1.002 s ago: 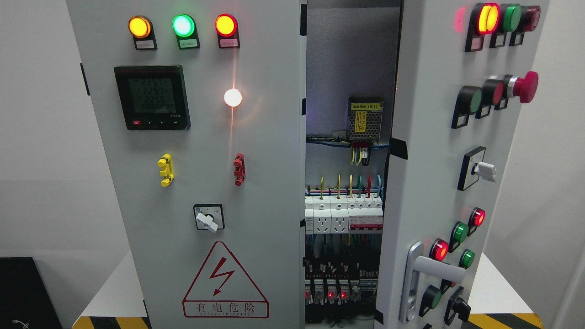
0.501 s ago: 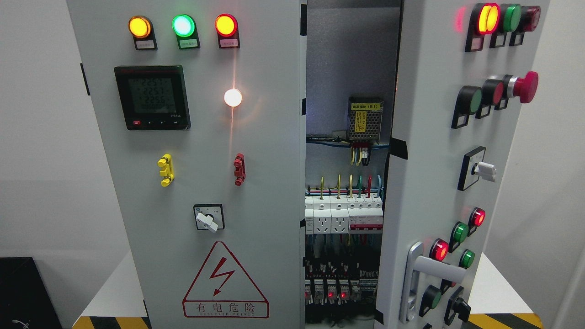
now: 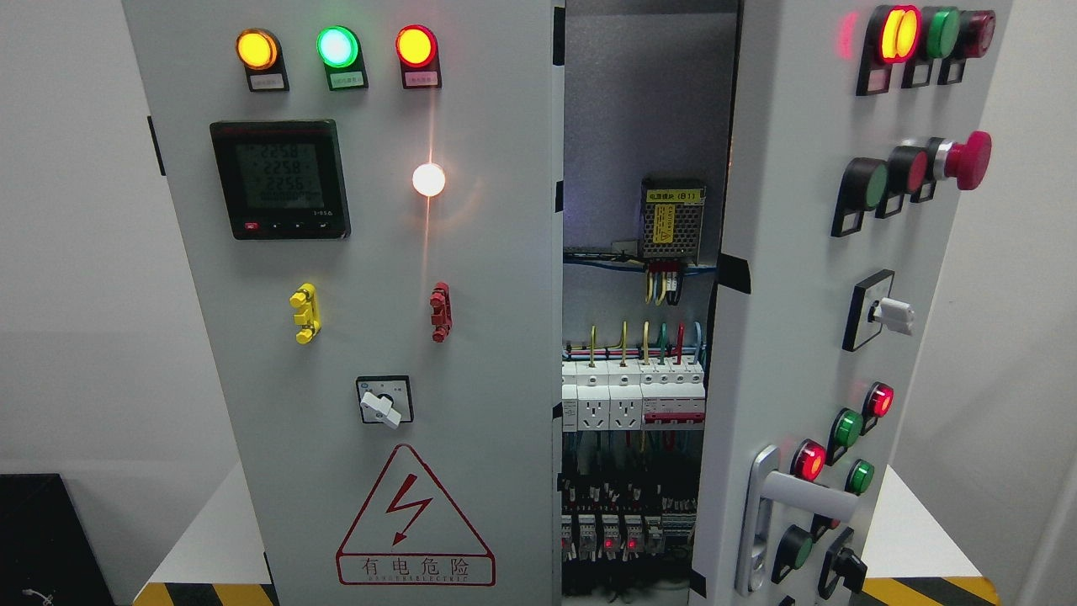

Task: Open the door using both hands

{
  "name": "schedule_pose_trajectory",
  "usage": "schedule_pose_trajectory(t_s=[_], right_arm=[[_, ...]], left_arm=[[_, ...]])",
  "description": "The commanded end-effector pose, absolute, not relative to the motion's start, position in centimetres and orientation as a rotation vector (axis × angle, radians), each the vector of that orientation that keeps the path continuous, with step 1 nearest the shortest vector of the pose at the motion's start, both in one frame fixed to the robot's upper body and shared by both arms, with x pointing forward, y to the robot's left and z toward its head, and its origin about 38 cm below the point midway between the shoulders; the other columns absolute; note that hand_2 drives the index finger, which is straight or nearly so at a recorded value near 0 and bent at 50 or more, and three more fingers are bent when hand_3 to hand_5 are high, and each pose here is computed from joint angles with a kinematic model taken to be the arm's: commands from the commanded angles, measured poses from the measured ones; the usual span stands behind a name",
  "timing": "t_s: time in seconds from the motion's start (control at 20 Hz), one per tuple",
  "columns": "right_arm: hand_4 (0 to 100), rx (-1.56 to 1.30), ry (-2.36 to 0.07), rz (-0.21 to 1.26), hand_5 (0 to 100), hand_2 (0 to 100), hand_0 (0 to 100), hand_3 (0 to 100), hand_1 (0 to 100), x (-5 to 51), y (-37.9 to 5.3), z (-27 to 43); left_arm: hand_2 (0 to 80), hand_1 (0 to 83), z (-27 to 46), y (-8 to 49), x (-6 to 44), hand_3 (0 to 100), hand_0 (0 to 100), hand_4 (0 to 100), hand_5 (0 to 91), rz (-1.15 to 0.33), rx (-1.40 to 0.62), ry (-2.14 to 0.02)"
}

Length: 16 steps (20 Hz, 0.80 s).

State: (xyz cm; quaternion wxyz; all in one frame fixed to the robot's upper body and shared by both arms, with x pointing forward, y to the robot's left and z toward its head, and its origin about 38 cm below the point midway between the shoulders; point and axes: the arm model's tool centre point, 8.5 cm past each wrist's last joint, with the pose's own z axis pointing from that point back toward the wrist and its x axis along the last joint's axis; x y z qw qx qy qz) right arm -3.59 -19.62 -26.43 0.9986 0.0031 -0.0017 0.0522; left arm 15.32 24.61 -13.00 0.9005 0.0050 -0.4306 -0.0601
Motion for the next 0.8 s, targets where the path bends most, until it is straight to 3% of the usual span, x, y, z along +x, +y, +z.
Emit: schedule_pose_trajectory(t_s=[0.0, 0.55, 0.75], right_arm=[[0, 0.007, -0.003, 0.12, 0, 0, 19, 0, 0, -3.6, -19.6, -26.4], [0, 0.007, -0.004, 0.12, 0, 0, 19, 0, 0, -3.6, -19.6, -26.4], [0, 0.007, -0.004, 0.12, 0, 0, 19, 0, 0, -3.6, -19.6, -26.4]], left_arm=[[0.0, 0.0, -1.7, 21.9, 20.9, 0, 0, 0, 0.0, -0.314, -0.103, -1.248], [0.0, 0.0, 2.6, 19.5, 21.3, 0, 0, 0, 0.0, -0.542, -0.238, -1.405], [0.0, 0.0, 4.2, 18.8, 23.2, 0, 0, 0, 0.0, -0.546, -0.282, -1.438]])
